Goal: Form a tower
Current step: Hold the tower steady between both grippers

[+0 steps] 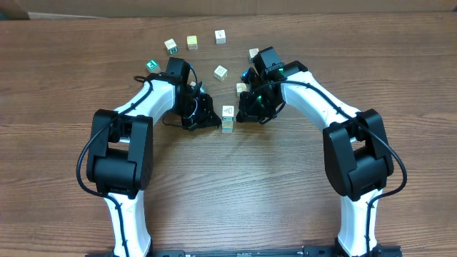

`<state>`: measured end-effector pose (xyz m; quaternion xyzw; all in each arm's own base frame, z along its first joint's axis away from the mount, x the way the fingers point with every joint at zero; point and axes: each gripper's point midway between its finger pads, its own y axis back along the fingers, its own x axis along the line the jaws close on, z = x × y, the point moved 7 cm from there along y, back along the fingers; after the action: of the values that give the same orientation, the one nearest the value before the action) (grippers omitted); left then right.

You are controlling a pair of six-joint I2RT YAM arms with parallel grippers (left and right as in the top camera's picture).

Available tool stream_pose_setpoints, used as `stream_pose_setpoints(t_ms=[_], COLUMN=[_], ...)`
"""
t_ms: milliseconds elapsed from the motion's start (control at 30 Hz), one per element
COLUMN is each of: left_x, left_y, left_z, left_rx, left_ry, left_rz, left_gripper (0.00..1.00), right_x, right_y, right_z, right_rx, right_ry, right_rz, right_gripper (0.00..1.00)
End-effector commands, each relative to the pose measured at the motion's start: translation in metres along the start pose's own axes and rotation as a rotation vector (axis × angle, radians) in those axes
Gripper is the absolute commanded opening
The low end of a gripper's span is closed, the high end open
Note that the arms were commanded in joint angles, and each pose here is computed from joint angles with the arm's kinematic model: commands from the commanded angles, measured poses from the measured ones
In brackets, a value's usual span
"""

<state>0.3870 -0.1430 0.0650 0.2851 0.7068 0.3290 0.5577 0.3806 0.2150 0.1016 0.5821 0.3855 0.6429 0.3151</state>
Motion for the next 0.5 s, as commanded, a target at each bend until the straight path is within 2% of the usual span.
stream_pose_setpoints(t_ms=[0, 467], left_x=[0.0034, 0.0041], left_y=[-0.0062, -0.0062], left_z=[-0.0027, -0.0043], left_rx=[0.024, 0.032], left_ry=[-0.008, -0.001], left_rz=[-0.004, -0.001], left_gripper=[0.04, 0.04], right_x=[0.0000, -0.0010], right_y=[-0.0017, -0.0016], right_z=[-0.0015, -0.0044], right_rx=[0.003, 0.019], right_ry=[0.007, 0.004], right_rz=[-0.011, -0.015], right_gripper=[0.04, 0.04])
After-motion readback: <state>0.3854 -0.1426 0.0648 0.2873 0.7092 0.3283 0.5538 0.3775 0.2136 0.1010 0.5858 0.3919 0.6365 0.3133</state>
